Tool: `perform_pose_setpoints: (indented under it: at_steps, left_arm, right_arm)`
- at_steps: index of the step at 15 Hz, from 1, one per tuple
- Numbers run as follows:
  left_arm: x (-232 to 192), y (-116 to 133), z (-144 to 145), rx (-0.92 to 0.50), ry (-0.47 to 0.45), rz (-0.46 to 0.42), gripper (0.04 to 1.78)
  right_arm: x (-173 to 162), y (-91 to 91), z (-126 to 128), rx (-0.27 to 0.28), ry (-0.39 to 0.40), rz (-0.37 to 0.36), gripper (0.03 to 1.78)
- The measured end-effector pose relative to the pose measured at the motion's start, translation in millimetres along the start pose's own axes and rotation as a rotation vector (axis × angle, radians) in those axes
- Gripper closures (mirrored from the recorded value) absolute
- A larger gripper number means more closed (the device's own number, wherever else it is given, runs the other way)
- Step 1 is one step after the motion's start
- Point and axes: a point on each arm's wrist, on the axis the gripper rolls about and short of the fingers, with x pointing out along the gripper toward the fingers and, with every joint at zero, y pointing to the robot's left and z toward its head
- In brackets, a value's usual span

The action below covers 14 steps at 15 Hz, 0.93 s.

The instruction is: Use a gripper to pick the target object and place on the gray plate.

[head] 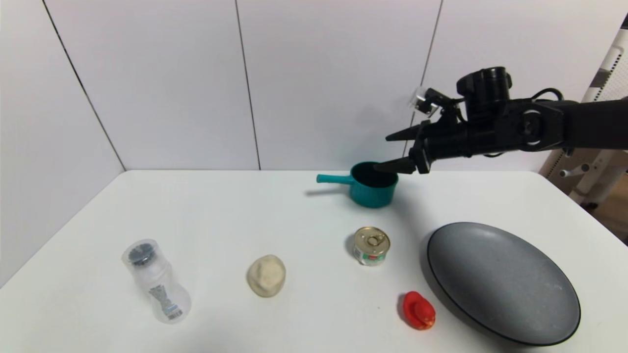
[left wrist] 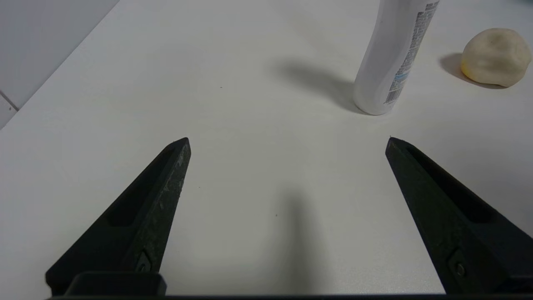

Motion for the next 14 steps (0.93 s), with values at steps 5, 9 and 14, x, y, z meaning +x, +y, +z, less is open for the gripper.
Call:
perform_pose_setpoints:
  at_steps: [5, 9, 14]
  left_arm:
    - [0.0, 0.0, 0.0, 0.000, 0.000, 0.000, 0.13]
    - [0.0, 0.0, 0.0, 0.000, 0.000, 0.000, 0.13]
    - [0.0, 0.0, 0.0, 0.000, 0.000, 0.001, 0.13]
  right_arm:
    - [26.4, -0.6, -28.5, -0.092, 0.050, 0.047, 0.10]
    - [36.4, 4.7, -43.5, -0.131, 0.095, 0.103, 0.10]
    - [45.1, 4.8, -51.0, -0.157, 0.109, 0.117, 0.10]
